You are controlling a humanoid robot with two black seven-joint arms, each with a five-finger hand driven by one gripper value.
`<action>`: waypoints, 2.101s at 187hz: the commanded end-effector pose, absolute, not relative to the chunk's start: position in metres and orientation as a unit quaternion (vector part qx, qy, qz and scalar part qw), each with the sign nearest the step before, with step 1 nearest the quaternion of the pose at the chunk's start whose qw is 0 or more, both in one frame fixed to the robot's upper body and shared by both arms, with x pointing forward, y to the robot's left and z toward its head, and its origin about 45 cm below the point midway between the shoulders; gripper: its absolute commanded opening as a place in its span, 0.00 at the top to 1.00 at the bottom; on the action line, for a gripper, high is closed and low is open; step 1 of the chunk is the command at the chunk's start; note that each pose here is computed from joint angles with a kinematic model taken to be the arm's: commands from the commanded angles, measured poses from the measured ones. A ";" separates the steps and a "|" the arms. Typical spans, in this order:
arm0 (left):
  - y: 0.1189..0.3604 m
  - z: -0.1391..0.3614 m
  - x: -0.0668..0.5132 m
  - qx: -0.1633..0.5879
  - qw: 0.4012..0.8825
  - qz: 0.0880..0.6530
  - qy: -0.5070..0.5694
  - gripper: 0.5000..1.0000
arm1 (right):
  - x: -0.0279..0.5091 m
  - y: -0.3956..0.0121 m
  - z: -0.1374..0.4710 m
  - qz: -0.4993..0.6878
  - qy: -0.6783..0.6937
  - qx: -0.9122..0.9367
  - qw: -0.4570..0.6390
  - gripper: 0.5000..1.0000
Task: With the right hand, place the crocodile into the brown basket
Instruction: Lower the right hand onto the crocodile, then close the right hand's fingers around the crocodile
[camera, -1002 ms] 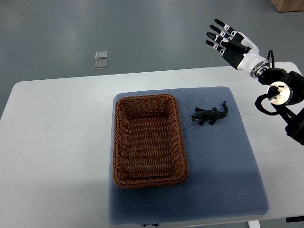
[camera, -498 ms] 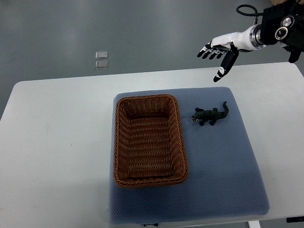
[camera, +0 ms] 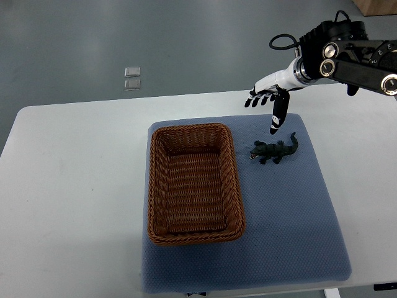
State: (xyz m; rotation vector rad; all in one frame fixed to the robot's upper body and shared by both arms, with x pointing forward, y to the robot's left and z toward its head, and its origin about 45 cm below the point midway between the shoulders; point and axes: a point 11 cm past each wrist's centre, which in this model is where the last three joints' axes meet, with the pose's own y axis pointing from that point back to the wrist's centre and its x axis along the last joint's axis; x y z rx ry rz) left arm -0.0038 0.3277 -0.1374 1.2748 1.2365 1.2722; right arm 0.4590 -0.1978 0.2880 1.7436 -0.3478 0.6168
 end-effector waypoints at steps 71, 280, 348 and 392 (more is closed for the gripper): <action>0.328 -0.137 -0.004 0.519 0.460 0.517 0.502 0.00 | 0.448 -0.215 0.238 0.275 -0.132 0.722 0.621 0.16; 0.329 -0.137 -0.004 0.519 0.459 0.518 0.502 0.00 | 0.436 -0.219 0.186 0.268 -0.143 0.715 0.630 0.44; 0.329 -0.137 -0.004 0.518 0.458 0.519 0.502 0.00 | 0.437 -0.221 0.184 0.269 -0.144 0.713 0.631 0.88; 0.330 -0.137 -0.005 0.520 0.457 0.520 0.501 0.00 | 0.441 -0.227 0.192 0.270 -0.152 0.709 0.634 0.96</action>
